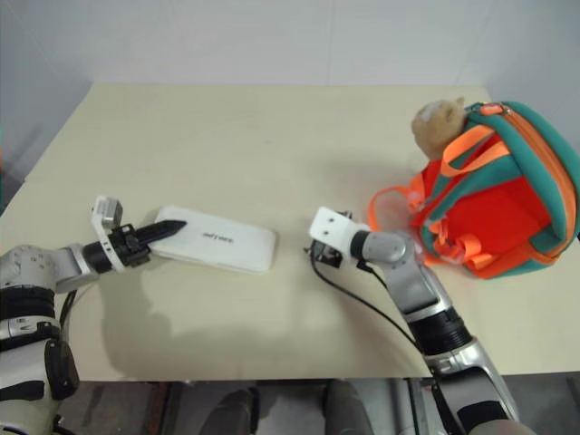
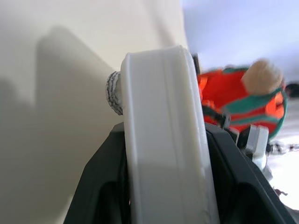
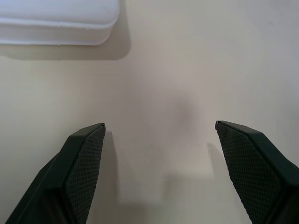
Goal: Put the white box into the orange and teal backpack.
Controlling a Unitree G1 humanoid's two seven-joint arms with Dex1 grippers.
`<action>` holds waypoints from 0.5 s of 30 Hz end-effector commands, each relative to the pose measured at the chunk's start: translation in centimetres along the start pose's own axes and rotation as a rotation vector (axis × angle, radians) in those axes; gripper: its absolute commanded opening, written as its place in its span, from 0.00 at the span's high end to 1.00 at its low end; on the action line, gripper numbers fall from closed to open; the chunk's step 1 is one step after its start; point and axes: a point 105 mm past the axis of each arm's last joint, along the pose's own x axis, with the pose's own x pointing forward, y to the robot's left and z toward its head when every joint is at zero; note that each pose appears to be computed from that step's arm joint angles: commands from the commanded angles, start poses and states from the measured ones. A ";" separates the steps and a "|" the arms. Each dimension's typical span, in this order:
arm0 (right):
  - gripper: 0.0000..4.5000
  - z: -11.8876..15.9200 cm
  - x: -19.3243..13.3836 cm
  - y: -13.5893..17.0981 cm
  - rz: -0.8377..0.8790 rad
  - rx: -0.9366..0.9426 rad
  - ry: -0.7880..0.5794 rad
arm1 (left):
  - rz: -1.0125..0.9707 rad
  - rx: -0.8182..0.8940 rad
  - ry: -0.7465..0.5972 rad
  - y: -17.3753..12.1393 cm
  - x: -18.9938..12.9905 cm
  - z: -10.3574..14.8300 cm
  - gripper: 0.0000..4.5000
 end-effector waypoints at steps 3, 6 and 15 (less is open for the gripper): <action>0.00 0.5 -1.0 -0.6 -0.043 -0.007 -0.019 | 0.016 0.051 0.049 -0.5 -0.2 -1.1 0.58; 0.00 0.3 -1.1 -0.6 -0.044 -0.006 -0.014 | 0.093 0.122 0.170 0.4 -0.7 -2.8 0.58; 0.00 0.1 -1.3 -0.4 -0.038 -0.003 -0.007 | 0.100 0.296 0.365 -0.5 -1.5 -3.1 0.58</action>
